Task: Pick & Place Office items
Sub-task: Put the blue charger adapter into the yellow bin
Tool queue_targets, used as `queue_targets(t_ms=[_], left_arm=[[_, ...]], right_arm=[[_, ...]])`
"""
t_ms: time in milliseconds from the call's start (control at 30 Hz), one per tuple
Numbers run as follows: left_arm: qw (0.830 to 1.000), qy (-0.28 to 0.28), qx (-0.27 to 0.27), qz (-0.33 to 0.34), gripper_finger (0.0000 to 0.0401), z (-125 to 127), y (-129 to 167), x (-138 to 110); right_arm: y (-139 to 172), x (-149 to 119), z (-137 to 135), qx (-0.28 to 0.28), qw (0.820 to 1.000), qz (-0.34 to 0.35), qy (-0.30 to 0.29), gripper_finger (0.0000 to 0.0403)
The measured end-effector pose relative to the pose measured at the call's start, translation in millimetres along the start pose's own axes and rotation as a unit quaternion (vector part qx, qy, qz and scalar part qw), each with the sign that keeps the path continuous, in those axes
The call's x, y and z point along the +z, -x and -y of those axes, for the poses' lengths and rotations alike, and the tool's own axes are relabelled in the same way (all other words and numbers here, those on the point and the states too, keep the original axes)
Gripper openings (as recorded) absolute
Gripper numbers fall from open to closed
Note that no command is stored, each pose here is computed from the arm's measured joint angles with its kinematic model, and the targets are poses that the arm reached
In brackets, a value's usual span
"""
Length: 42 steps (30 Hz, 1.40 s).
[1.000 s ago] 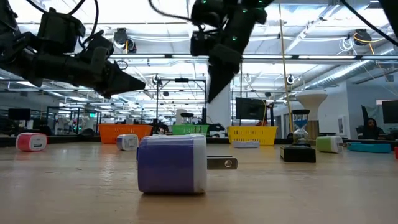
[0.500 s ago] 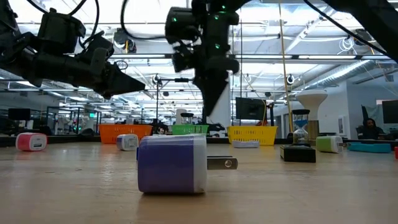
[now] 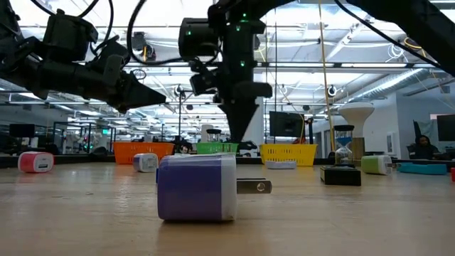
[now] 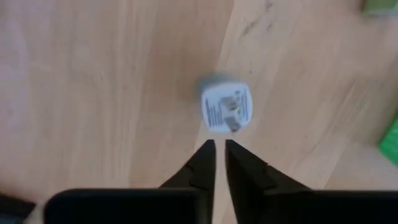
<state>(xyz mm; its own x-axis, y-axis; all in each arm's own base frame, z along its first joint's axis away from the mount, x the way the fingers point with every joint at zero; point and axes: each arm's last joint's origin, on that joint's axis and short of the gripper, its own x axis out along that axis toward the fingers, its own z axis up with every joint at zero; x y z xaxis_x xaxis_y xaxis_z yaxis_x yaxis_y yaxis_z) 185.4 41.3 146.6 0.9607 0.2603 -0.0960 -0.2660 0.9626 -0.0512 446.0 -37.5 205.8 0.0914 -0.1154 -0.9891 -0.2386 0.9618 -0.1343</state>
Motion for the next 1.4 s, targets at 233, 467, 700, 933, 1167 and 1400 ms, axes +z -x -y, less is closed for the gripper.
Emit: queue_targets(t_ms=[233,467,700,933,1167,1400], left_arm=[[1.000,0.000,0.000,0.000,0.0037,0.0,0.0,0.0],[1.000,0.000,0.000,0.000,0.0037,0.0,0.0,0.0],[1.000,0.000,0.000,0.000,0.0037,0.1,0.0,0.0],[1.000,0.000,0.000,0.000,0.0037,0.0,0.0,0.0],[1.000,0.000,0.000,0.000,0.0037,0.1,0.0,0.0],[1.000,0.000,0.000,0.000,0.0037,0.0,0.0,0.0]], right_arm=[[4.7,1.9,1.2,-0.006,1.000,0.019,-0.001,0.0147],[3.5,2.5,1.8,-0.007,0.999,0.031,0.005,0.0227],[-18.5,3.6,0.6,0.009,0.998,0.058,0.016,0.0219],[-29.5,-1.1,5.1,0.009,0.998,0.055,0.010,0.0182],[-35.0,-3.7,5.9,0.010,0.999,0.051,0.007,0.0155],[-35.9,-2.5,6.7,0.029,0.997,0.070,-0.009,0.0136]])
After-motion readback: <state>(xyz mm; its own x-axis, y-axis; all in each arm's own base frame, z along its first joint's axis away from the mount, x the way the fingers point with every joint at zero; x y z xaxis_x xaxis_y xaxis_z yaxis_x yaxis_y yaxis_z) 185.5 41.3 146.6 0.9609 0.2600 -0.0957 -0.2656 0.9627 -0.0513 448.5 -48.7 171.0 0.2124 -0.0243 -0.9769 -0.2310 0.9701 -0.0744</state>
